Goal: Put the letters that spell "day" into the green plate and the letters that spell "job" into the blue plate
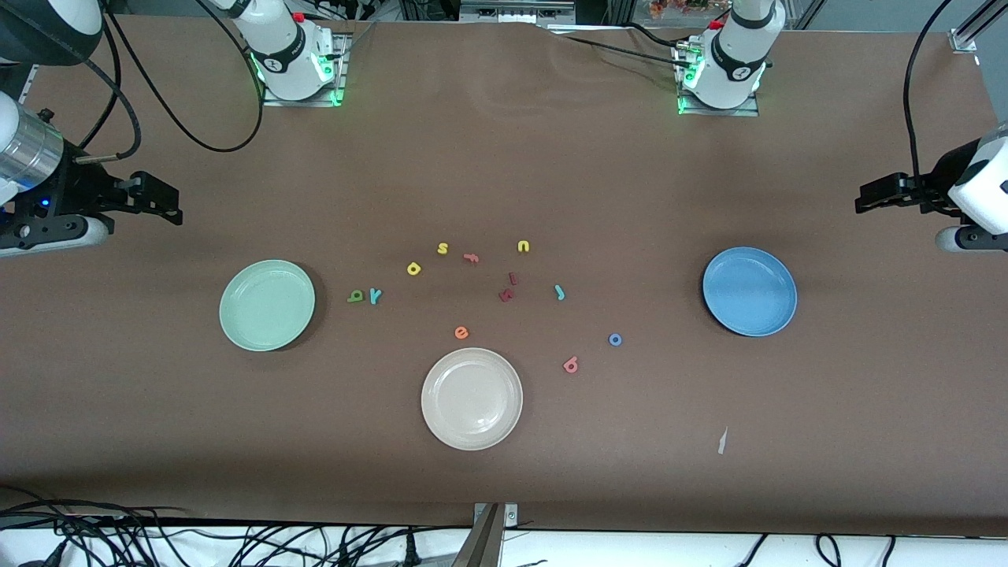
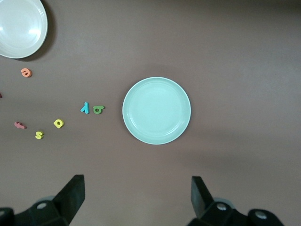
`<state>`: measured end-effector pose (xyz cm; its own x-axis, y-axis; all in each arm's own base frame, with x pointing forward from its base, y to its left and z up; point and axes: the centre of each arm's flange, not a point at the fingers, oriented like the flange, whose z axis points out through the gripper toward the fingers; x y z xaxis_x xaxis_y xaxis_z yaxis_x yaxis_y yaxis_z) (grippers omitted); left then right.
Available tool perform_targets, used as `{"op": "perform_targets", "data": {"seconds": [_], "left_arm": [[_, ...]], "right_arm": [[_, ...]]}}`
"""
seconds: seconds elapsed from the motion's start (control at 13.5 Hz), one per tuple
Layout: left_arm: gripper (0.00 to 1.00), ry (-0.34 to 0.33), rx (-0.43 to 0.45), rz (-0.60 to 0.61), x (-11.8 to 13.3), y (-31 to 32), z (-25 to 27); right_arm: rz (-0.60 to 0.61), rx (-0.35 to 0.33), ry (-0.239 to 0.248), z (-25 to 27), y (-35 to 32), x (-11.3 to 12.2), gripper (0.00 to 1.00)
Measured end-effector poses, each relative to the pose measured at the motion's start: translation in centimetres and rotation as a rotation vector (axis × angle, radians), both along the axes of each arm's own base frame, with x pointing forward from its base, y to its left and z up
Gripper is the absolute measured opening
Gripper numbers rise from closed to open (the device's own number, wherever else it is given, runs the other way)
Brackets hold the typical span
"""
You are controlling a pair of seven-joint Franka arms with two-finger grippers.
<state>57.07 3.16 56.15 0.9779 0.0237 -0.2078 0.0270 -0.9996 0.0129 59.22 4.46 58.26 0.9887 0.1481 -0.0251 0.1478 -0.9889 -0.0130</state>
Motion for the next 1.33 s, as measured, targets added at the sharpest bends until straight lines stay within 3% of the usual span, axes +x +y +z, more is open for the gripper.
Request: {"op": "perform_targets", "data": {"seconds": [1.33], "left_arm": [[1.00,0.006,-0.001,0.000,0.15,0.01,-0.37]], "right_arm": [[0.002,-0.004,0.013,-0.16,0.03,-0.12,1.00]]}}
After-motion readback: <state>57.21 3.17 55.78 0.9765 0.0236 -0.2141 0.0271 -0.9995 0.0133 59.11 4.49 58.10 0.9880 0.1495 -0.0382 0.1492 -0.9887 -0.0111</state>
